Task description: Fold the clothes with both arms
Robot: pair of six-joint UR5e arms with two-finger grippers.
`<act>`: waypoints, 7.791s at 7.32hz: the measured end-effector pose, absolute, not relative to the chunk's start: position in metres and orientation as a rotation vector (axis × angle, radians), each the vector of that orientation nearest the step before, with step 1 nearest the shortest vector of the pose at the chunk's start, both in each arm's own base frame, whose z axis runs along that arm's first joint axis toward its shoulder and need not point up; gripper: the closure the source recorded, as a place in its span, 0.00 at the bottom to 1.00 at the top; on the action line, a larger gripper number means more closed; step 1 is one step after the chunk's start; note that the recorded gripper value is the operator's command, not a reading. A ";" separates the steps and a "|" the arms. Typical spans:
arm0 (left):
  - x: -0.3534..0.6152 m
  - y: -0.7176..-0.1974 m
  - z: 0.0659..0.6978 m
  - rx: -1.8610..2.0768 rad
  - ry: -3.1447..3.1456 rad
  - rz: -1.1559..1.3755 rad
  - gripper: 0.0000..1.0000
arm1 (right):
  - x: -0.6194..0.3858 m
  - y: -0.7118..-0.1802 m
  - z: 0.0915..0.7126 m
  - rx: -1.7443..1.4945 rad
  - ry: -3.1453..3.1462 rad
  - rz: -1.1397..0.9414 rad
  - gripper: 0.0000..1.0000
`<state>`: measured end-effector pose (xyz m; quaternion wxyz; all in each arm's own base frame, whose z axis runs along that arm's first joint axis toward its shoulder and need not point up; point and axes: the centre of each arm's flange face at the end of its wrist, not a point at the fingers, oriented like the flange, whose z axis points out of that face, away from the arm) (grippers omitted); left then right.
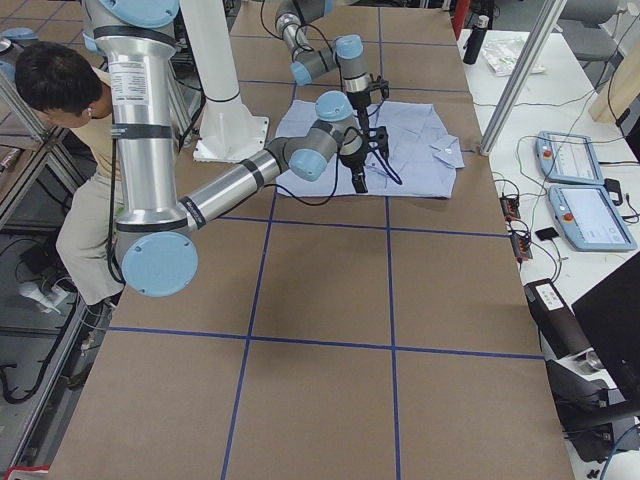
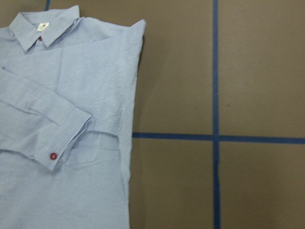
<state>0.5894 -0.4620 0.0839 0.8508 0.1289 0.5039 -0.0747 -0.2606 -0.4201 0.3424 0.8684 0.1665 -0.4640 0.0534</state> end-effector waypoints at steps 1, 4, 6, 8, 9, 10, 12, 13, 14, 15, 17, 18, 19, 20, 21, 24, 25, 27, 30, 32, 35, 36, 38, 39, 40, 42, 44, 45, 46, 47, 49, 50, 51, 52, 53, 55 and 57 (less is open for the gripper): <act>0.549 -0.431 0.123 0.296 1.071 -0.113 0.00 | -0.300 -0.387 0.327 0.352 -0.988 0.138 0.00; 0.468 -0.360 0.190 0.322 1.083 -0.087 0.00 | -0.389 -0.269 0.296 0.360 -0.964 0.199 0.00; 0.450 -0.312 0.243 0.284 1.039 -0.113 0.00 | -0.409 -0.222 0.289 0.348 -0.949 0.224 0.00; 0.456 -0.255 0.283 0.201 0.999 -0.168 0.01 | -0.414 -0.208 0.292 0.349 -0.944 0.237 0.00; 0.462 -0.236 0.301 0.167 0.969 -0.180 0.03 | -0.415 -0.206 0.292 0.351 -0.944 0.240 0.00; 0.468 -0.222 0.320 0.147 0.930 -0.188 0.08 | -0.415 -0.206 0.292 0.353 -0.944 0.242 0.00; 0.477 -0.209 0.346 0.138 0.877 -0.186 0.40 | -0.415 -0.206 0.292 0.357 -0.944 0.244 0.00; 0.480 -0.207 0.350 0.135 0.868 -0.185 0.42 | -0.415 -0.205 0.292 0.358 -0.944 0.243 0.00; 0.483 -0.207 0.353 0.134 0.860 -0.183 0.46 | -0.416 -0.204 0.291 0.361 -0.945 0.242 0.00; 0.486 -0.207 0.357 0.134 0.853 -0.180 0.47 | -0.416 -0.203 0.291 0.363 -0.946 0.242 0.00; 0.488 -0.207 0.360 0.136 0.845 -0.176 0.51 | -0.416 -0.203 0.291 0.366 -0.945 0.243 0.00; 0.488 -0.208 0.360 0.136 0.844 -0.176 0.51 | -0.417 -0.203 0.291 0.367 -0.945 0.243 0.00; 0.488 -0.208 0.360 0.136 0.844 -0.176 0.58 | -0.417 -0.203 0.291 0.367 -0.945 0.243 0.00; 0.489 -0.208 0.360 0.136 0.844 -0.176 0.63 | -0.417 -0.202 0.291 0.367 -0.945 0.242 0.00; 0.489 -0.208 0.361 0.136 0.842 -0.176 0.67 | -0.417 -0.202 0.291 0.367 -0.945 0.241 0.00; 0.489 -0.208 0.362 0.136 0.841 -0.176 1.00 | -0.417 -0.202 0.291 0.367 -0.946 0.241 0.00; 0.489 -0.208 0.361 0.135 0.842 -0.176 1.00 | -0.417 -0.202 0.291 0.367 -0.945 0.241 0.00; 0.488 -0.209 0.360 0.136 0.844 -0.179 1.00 | -0.415 -0.201 0.297 0.365 -0.941 0.238 0.00; 0.487 -0.208 0.357 0.136 0.853 -0.180 1.00 | -0.382 -0.190 0.361 0.362 -0.967 0.220 0.01; 0.487 -0.208 0.356 0.138 0.856 -0.179 1.00 | -0.382 -0.187 0.401 0.387 -0.917 0.221 0.16; 0.486 -0.207 0.357 0.141 0.854 -0.178 1.00 | -0.402 -0.170 0.426 0.389 -0.892 0.244 0.46; 0.486 -0.208 0.356 0.147 0.856 -0.181 1.00 | -0.411 -0.166 0.423 0.384 -0.905 0.249 0.46; 0.486 -0.209 0.354 0.163 0.857 -0.188 1.00 | -0.434 -0.161 0.417 0.365 -0.934 0.273 0.46; 0.486 -0.210 0.354 0.166 0.857 -0.190 1.00 | -0.439 -0.159 0.416 0.359 -0.940 0.277 0.46; 0.485 -0.210 0.353 0.171 0.858 -0.192 1.00 | -0.442 -0.158 0.416 0.356 -0.941 0.278 0.46; 0.483 -0.212 0.352 0.184 0.860 -0.199 1.00 | -0.444 -0.154 0.418 0.354 -0.939 0.283 0.60; 0.483 -0.212 0.352 0.187 0.860 -0.201 1.00 | -0.447 -0.149 0.420 0.348 -0.942 0.295 0.67; 0.482 -0.212 0.352 0.187 0.859 -0.201 1.00 | -0.448 -0.147 0.420 0.346 -0.943 0.296 0.68; 0.482 -0.212 0.352 0.187 0.858 -0.201 1.00 | -0.448 -0.146 0.421 0.345 -0.942 0.295 0.74; 0.482 -0.212 0.352 0.187 0.858 -0.201 1.00 | -0.449 -0.146 0.421 0.345 -0.940 0.294 0.83; 0.482 -0.212 0.352 0.187 0.858 -0.202 1.00 | -0.457 -0.145 0.413 0.346 -0.931 0.291 1.00; 0.482 -0.212 0.352 0.187 0.859 -0.202 1.00 | -0.463 -0.145 0.407 0.346 -0.925 0.292 1.00; 0.481 -0.212 0.350 0.187 0.864 -0.203 1.00 | -0.467 -0.145 0.402 0.347 -0.921 0.294 1.00; 0.476 -0.212 0.342 0.188 0.878 -0.203 1.00 | -0.464 -0.147 0.397 0.347 -0.926 0.299 1.00; 0.466 -0.210 0.327 0.187 0.896 -0.202 1.00 | -0.452 -0.150 0.380 0.344 -0.945 0.307 1.00; 0.420 -0.201 0.274 0.160 0.928 -0.187 1.00 | -0.397 -0.151 0.306 0.299 -0.975 0.297 1.00; 0.355 -0.179 0.216 0.080 0.990 -0.133 1.00 | -0.324 -0.146 0.233 0.192 -1.001 0.253 1.00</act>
